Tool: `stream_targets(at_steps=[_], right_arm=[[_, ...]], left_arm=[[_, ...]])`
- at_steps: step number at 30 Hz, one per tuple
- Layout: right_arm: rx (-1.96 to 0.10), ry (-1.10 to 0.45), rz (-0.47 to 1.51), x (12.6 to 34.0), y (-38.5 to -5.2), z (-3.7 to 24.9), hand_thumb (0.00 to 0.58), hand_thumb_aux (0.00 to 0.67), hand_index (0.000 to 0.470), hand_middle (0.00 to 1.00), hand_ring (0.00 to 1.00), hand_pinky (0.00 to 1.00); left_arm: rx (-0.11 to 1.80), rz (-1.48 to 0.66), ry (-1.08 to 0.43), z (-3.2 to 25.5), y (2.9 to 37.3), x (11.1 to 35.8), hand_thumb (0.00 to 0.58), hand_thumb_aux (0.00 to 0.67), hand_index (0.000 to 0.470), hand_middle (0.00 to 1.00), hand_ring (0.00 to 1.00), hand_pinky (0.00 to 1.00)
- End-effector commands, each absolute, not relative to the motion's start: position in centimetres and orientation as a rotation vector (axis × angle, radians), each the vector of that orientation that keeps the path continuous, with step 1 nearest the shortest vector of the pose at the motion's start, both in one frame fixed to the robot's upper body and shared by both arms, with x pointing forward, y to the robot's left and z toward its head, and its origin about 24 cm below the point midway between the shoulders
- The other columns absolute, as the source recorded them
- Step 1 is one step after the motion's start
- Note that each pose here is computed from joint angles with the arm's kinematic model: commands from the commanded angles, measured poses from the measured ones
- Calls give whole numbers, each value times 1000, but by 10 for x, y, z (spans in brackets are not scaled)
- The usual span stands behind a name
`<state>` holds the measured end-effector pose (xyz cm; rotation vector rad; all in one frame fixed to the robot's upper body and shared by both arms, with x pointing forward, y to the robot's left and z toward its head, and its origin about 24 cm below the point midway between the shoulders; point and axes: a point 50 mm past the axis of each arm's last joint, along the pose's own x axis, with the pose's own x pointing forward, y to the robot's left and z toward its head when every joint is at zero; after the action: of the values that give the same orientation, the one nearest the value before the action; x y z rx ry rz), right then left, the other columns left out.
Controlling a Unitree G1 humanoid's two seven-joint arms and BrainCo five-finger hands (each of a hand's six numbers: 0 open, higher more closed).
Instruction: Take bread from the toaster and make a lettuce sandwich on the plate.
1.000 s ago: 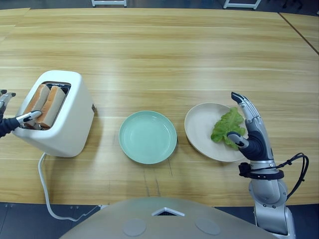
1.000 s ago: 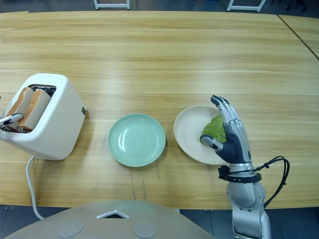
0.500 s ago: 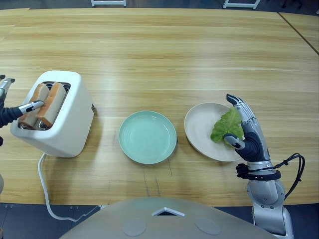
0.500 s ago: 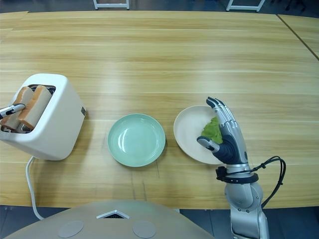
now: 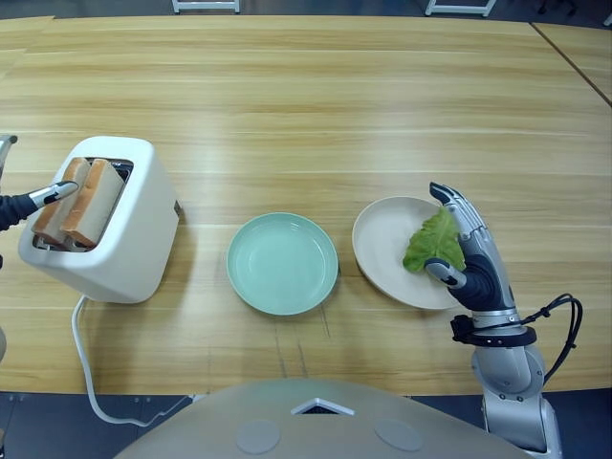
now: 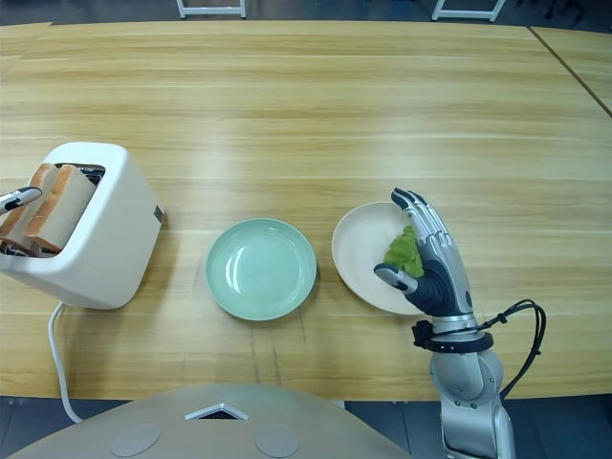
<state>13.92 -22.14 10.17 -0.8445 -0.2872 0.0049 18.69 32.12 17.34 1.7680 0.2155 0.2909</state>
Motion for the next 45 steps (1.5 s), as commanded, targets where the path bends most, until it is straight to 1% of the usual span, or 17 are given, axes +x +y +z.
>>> stream_targets(at_steps=[1,8,12,13,15,16,17,19,20,21,22,29,34,35,36,41,45], right_arm=[[-849,-276,18,139,-221,100,0,0,0,0,0,0],[-848,-276,21,139,-220,100,0,0,0,0,0,0],[-851,-277,23,139,-220,100,0,0,0,0,0,0],[-852,-278,25,139,-220,100,0,0,0,0,0,0],[-855,-278,27,139,-220,100,0,0,0,0,0,0],[-854,-279,27,139,-220,100,0,0,0,0,0,0],[-854,-279,27,139,-220,100,0,0,0,0,0,0],[-851,-281,29,139,-219,100,0,0,0,0,0,0],[-850,-281,30,139,-218,100,0,0,0,0,0,0],[-849,-282,31,140,-218,100,0,0,0,0,0,0],[-849,-282,30,140,-217,99,0,0,0,0,0,0],[-856,-284,34,141,-216,98,0,0,0,0,0,0],[-865,-282,33,141,-217,98,0,0,0,0,0,0],[-866,-282,33,141,-217,97,0,0,0,0,0,0],[-870,-283,35,141,-217,97,0,0,0,0,0,0],[-943,-273,43,143,-226,96,0,0,0,0,0,0],[-1153,-195,59,149,-249,86,0,0,0,0,0,0]], left_arm=[[1801,270,321,166,331,182,0,0,0,0,0,0],[1799,174,350,154,321,182,0,0,0,0,0,0],[1777,103,264,153,301,185,27,16,11,0,0,0],[1763,89,225,155,293,186,87,53,37,0,0,0],[1740,66,167,158,282,186,164,102,72,0,0,0],[1722,59,133,160,277,187,360,257,181,0,0,0],[1716,58,113,162,273,187,438,339,238,0,0,0],[1709,65,95,164,273,188,472,381,267,0,0,0],[1711,71,93,165,273,188,548,512,359,0,0,0],[1710,82,86,167,274,188,565,562,394,0,0,0],[1707,87,82,168,275,189,580,670,470,0,0,0],[1658,82,103,165,277,190,580,670,470,0,0,0],[1540,79,120,160,278,190,580,670,470,0,0,0],[1511,78,126,158,279,190,580,670,470,310,310,310],[1491,90,122,158,280,189,580,670,470,1000,1000,1000],[1378,196,6,184,286,190,580,670,470,1000,1000,1000],[1366,252,-91,204,289,193,580,670,470,1000,1000,1000]])
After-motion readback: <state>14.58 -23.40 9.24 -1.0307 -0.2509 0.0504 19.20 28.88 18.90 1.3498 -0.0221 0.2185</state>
